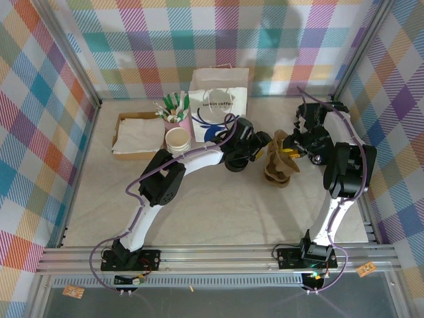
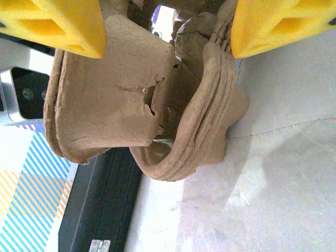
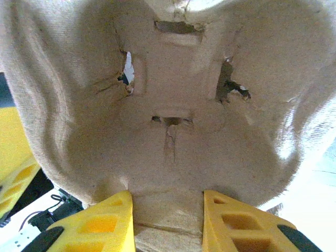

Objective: Pack the takeout coffee

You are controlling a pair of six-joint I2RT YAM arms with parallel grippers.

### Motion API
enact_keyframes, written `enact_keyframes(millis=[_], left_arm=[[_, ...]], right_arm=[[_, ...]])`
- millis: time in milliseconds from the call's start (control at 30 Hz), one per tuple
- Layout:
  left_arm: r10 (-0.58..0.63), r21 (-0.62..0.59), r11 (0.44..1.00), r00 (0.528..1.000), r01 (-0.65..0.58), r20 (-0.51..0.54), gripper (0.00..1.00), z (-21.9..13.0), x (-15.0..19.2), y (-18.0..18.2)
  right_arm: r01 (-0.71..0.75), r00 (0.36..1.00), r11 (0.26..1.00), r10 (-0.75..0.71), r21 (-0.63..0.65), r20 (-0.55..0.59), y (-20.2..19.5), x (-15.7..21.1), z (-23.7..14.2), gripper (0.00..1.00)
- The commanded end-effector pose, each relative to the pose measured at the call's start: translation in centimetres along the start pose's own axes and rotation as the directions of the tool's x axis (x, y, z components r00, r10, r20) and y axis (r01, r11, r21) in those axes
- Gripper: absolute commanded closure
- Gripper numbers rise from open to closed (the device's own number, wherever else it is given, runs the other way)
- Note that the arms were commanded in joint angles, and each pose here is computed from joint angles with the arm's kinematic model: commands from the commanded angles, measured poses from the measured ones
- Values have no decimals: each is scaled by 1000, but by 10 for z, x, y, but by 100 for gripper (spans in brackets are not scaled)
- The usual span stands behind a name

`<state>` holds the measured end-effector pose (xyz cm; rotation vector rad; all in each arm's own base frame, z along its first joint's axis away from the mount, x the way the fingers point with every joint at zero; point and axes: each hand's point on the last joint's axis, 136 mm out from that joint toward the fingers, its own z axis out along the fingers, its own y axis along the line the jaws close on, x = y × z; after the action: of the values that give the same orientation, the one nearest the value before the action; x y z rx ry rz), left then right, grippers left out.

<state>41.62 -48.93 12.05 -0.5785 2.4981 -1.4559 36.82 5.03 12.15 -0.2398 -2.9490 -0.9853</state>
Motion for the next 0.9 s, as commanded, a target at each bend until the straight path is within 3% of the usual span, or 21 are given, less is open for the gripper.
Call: enact_keyframes(millis=[0, 867], left_arm=[[-3, 49, 999, 1000, 4, -16, 36, -3, -1, -15], [-12, 111, 994, 1000, 14, -22, 34, -14, 0, -41]], right_arm=[[14, 1000, 1000, -14, -15, 6, 6, 6, -7, 70], [7, 1000, 1000, -7, -27, -2, 6, 6, -6, 70]])
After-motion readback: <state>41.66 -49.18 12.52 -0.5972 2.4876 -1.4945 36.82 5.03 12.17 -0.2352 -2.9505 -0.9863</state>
